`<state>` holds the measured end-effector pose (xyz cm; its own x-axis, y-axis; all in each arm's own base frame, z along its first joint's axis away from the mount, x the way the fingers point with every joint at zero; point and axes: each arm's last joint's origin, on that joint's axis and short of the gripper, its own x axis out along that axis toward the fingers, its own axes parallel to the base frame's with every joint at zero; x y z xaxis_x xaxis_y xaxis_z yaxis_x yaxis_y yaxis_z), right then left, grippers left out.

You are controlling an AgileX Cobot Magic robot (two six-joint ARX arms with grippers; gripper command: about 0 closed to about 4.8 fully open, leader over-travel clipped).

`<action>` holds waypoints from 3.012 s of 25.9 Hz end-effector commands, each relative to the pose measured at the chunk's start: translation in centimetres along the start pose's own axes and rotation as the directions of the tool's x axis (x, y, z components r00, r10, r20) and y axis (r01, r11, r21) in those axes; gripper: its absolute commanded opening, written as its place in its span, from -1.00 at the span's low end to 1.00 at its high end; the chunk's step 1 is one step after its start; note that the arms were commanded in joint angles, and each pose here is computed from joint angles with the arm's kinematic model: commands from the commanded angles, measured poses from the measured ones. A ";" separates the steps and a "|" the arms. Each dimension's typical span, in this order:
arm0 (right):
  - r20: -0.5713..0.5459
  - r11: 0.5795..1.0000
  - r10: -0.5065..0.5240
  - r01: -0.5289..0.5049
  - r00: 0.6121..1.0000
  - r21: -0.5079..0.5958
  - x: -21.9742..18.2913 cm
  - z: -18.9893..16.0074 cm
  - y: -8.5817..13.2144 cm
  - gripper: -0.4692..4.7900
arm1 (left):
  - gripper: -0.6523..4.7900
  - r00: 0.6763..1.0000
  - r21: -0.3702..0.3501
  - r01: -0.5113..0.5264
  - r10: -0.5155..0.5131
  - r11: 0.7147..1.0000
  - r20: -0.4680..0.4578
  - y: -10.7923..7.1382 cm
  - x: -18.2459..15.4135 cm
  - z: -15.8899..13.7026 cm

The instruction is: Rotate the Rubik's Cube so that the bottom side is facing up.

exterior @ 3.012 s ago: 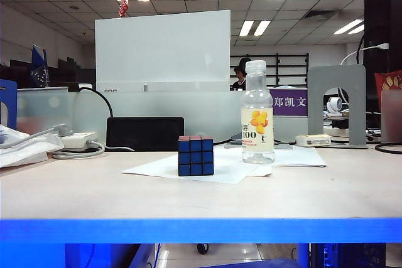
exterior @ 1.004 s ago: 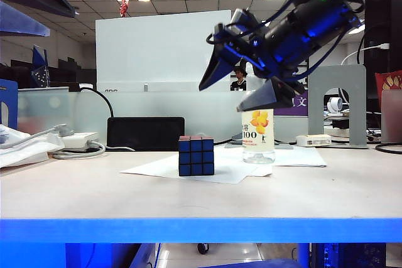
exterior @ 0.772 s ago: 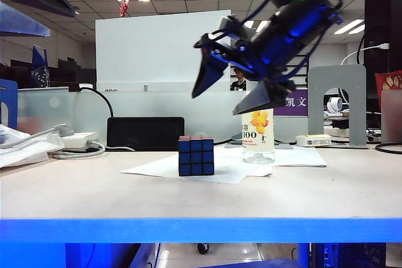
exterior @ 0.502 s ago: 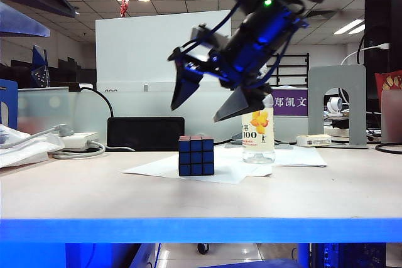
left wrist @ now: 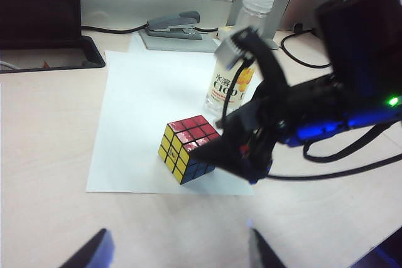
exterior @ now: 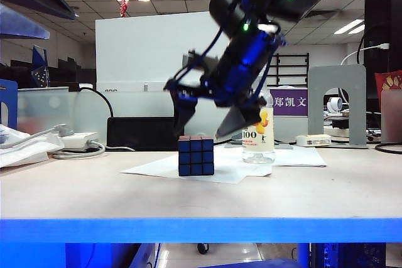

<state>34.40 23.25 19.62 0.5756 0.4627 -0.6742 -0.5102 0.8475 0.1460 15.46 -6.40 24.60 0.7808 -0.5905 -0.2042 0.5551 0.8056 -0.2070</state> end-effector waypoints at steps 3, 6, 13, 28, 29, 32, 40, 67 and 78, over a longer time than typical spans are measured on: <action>-0.001 0.999 0.031 -0.031 1.000 0.041 0.9 -0.3 0.4 1.00 | 0.30 1.000 -0.002 0.001 -0.001 1.000 -0.015 0.0 -0.1 0.0; 0.040 0.993 0.062 -0.066 0.997 0.103 1.1 0.0 0.5 1.00 | 0.30 1.000 -0.006 -0.001 0.001 1.000 -0.026 0.0 -0.1 -0.1; 0.074 0.984 0.061 -0.073 0.995 0.163 1.7 0.1 0.4 1.00 | 0.30 1.000 -0.007 -0.002 0.002 1.000 -0.031 0.0 -0.1 -0.2; 0.033 0.979 0.072 -0.077 0.997 0.187 2.8 -0.4 0.4 0.39 | 0.29 0.999 -0.007 -0.007 0.006 1.000 -0.031 0.0 -0.1 -0.2; 0.032 0.979 0.083 -0.088 0.996 0.186 2.8 -0.4 0.5 0.38 | 0.29 1.000 -0.005 -0.006 0.006 1.000 -0.031 0.0 -0.1 -0.2; 0.032 0.979 0.084 -0.089 0.996 0.186 2.8 -0.4 0.5 0.38 | 0.29 0.999 -0.003 -0.012 0.012 1.000 -0.030 0.0 -0.1 -0.2; 0.045 0.925 0.269 -0.271 0.962 0.266 2.6 -0.1 1.1 0.37 | 0.29 0.999 0.001 -0.015 0.015 1.000 -0.029 0.1 -0.1 -0.2; 0.080 0.953 0.248 -0.258 0.965 0.160 3.1 -0.5 4.8 0.95 | 0.29 0.998 -0.007 -0.038 0.038 0.999 -0.057 0.2 -0.1 -0.5; 0.080 0.992 0.111 -0.115 0.991 0.052 4.4 -1.6 6.0 1.00 | 0.29 0.996 -0.012 -0.047 0.046 0.999 -0.077 0.2 -0.1 -0.7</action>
<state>32.94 29.93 16.87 0.5708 0.5858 -0.5753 -0.5445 0.7945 0.2687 15.30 -6.24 23.72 0.7772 -0.5570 -0.2927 0.5129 0.8303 -0.2183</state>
